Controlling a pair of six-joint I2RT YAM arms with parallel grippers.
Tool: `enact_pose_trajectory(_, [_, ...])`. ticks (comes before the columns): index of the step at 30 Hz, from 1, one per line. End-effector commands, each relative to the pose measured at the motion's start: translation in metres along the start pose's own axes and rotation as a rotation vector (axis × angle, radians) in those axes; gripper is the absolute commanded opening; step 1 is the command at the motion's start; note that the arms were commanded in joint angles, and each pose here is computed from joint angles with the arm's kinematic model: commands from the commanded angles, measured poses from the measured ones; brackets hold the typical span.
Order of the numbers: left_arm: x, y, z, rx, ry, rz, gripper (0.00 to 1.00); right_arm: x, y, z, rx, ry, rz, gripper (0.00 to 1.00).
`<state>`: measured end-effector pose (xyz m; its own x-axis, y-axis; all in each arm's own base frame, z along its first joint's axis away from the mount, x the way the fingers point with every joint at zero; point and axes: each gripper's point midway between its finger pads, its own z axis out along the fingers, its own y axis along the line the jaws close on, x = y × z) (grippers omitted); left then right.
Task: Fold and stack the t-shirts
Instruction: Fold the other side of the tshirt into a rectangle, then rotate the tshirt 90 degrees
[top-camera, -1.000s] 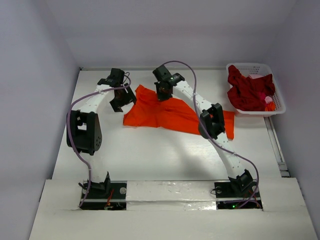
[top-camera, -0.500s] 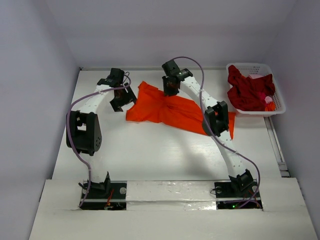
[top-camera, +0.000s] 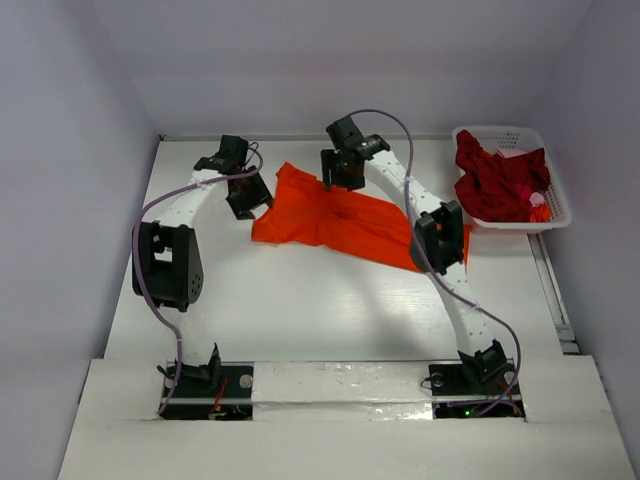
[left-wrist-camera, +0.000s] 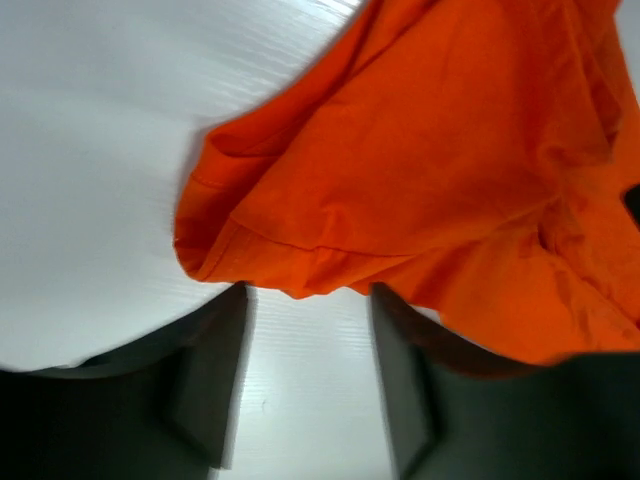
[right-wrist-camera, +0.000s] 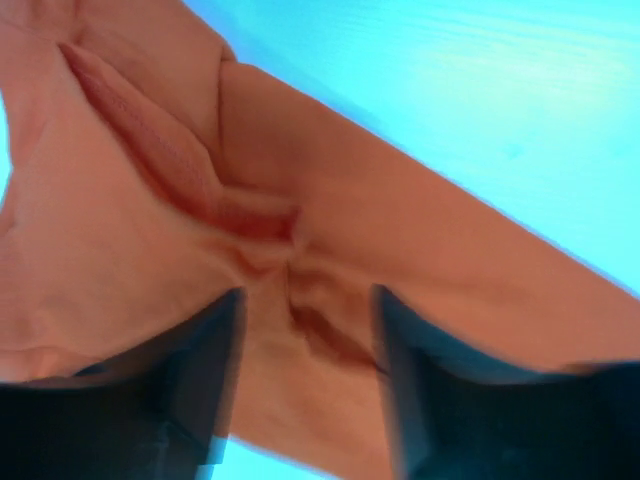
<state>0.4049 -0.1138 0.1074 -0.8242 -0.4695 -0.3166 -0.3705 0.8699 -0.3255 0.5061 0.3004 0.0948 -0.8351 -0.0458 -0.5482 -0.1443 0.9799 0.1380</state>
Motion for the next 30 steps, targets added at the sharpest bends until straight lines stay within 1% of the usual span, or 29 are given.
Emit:
enact_pose_trajectory(1, [-0.005,-0.037,-0.025,0.152,-0.039,0.027,0.42,-0.061,-0.004,-0.104,-0.005,-0.223,0.024,0.53])
enact_pose_trajectory(2, [-0.007,-0.044,-0.026,0.167,-0.043,0.034,0.31,-0.064,-0.007,-0.116,0.000,-0.242,0.025,0.34])
enact_pose_trajectory(3, [-0.010,-0.048,-0.027,0.177,-0.051,0.034,0.11,-0.072,-0.010,-0.143,-0.001,-0.287,0.033,0.00])
enact_pose_trajectory(4, [-0.015,-0.061,-0.032,0.200,-0.068,0.049,0.05,-0.073,-0.017,-0.153,0.027,-0.305,0.037,0.00])
enact_pose_trajectory(5, [-0.015,-0.070,-0.033,0.214,-0.069,0.066,0.00,-0.064,-0.023,-0.152,0.046,-0.288,0.033,0.00])
enact_pose_trajectory(6, [-0.018,-0.072,-0.029,0.214,-0.067,0.066,0.00,-0.062,-0.027,-0.158,0.058,-0.299,0.033,0.00])
enact_pose_trajectory(7, [-0.015,-0.083,-0.029,0.241,-0.063,0.087,0.00,-0.065,-0.035,-0.179,0.082,-0.340,0.043,0.00])
enact_pose_trajectory(8, [-0.017,-0.093,-0.025,0.260,-0.058,0.097,0.00,-0.051,-0.045,-0.170,0.119,-0.315,0.040,0.00])
enact_pose_trajectory(11, [-0.004,-0.120,-0.012,0.307,-0.019,0.136,0.00,-0.035,-0.066,-0.171,0.203,-0.312,0.049,0.00])
enact_pose_trajectory(12, [-0.001,-0.125,-0.008,0.314,-0.015,0.144,0.00,-0.019,-0.077,-0.159,0.233,-0.265,0.048,0.00])
enact_pose_trajectory(14, [-0.002,-0.136,0.003,0.339,-0.018,0.146,0.00,-0.006,-0.082,-0.148,0.236,-0.228,0.060,0.00])
enact_pose_trajectory(15, [0.004,-0.142,0.006,0.351,-0.009,0.154,0.00,0.003,-0.082,-0.139,0.230,-0.198,0.058,0.00])
enact_pose_trajectory(16, [0.003,-0.146,0.010,0.367,-0.009,0.149,0.00,0.013,-0.092,-0.128,0.225,-0.149,0.077,0.00])
enact_pose_trajectory(18, [0.011,-0.146,0.026,0.353,0.021,0.132,0.00,0.028,-0.092,-0.111,0.211,-0.087,0.097,0.00])
enact_pose_trajectory(19, [0.011,-0.143,0.033,0.335,0.017,0.127,0.00,0.037,-0.097,-0.103,0.203,-0.053,0.117,0.00])
enact_pose_trajectory(22, [0.005,-0.136,0.047,0.292,-0.014,0.128,0.00,0.048,-0.100,-0.092,0.176,-0.020,0.153,0.00])
enact_pose_trajectory(26, [0.002,-0.128,0.060,0.239,-0.030,0.139,0.00,0.058,-0.117,-0.083,0.160,0.017,0.227,0.00])
enact_pose_trajectory(30, [0.008,-0.120,0.071,0.220,-0.016,0.136,0.00,0.060,-0.128,-0.086,0.182,0.002,0.232,0.00])
